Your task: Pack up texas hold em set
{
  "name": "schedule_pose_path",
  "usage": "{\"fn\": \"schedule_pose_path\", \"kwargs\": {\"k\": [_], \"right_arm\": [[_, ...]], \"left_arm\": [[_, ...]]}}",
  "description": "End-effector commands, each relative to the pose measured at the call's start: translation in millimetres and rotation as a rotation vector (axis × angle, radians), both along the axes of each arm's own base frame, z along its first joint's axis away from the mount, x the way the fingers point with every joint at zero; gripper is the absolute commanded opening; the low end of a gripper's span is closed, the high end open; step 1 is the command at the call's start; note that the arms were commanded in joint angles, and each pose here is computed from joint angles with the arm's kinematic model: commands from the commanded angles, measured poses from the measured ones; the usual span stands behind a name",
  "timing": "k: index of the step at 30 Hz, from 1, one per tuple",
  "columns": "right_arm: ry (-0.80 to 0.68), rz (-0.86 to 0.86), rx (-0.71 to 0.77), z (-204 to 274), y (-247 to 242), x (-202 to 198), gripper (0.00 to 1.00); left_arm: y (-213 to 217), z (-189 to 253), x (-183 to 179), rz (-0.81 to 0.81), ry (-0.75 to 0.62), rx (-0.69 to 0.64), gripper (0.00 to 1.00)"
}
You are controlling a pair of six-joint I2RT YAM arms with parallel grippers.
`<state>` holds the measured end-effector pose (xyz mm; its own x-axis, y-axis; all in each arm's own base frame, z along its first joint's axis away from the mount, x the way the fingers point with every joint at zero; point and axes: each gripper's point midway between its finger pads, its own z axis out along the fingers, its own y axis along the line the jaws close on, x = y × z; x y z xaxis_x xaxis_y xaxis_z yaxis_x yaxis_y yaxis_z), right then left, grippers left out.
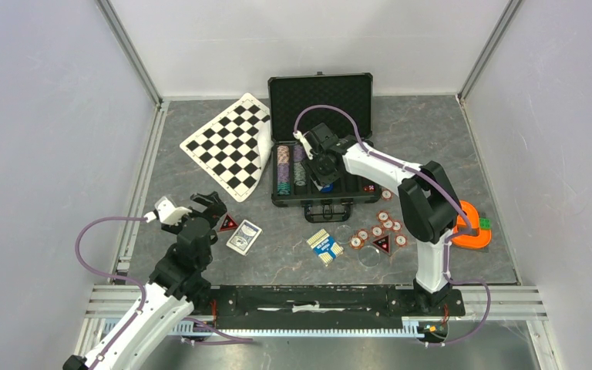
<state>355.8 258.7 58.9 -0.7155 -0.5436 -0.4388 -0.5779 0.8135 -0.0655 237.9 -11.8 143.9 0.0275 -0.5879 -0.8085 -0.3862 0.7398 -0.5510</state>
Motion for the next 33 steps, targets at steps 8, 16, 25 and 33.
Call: {"fn": "schedule_pose_path", "kwargs": {"k": [8, 16, 25, 33], "right_arm": [[-0.004, -0.029, -0.058, -12, -15, 3, 0.49], [-0.022, -0.060, -0.064, -10, -21, 12, 0.58], [-0.032, -0.069, 0.003, 0, -16, 17, 0.74], [-0.068, -0.042, 0.092, 32, -6, 14, 0.68]], "left_arm": [[1, 7, 3, 0.008, -0.027, 0.011, 1.00], [1, 8, 3, 0.007, -0.029, 0.011, 1.00], [2, 7, 3, 0.007, -0.026, 0.015, 1.00], [1, 7, 3, 0.002, -0.027, 0.015, 1.00]]}}
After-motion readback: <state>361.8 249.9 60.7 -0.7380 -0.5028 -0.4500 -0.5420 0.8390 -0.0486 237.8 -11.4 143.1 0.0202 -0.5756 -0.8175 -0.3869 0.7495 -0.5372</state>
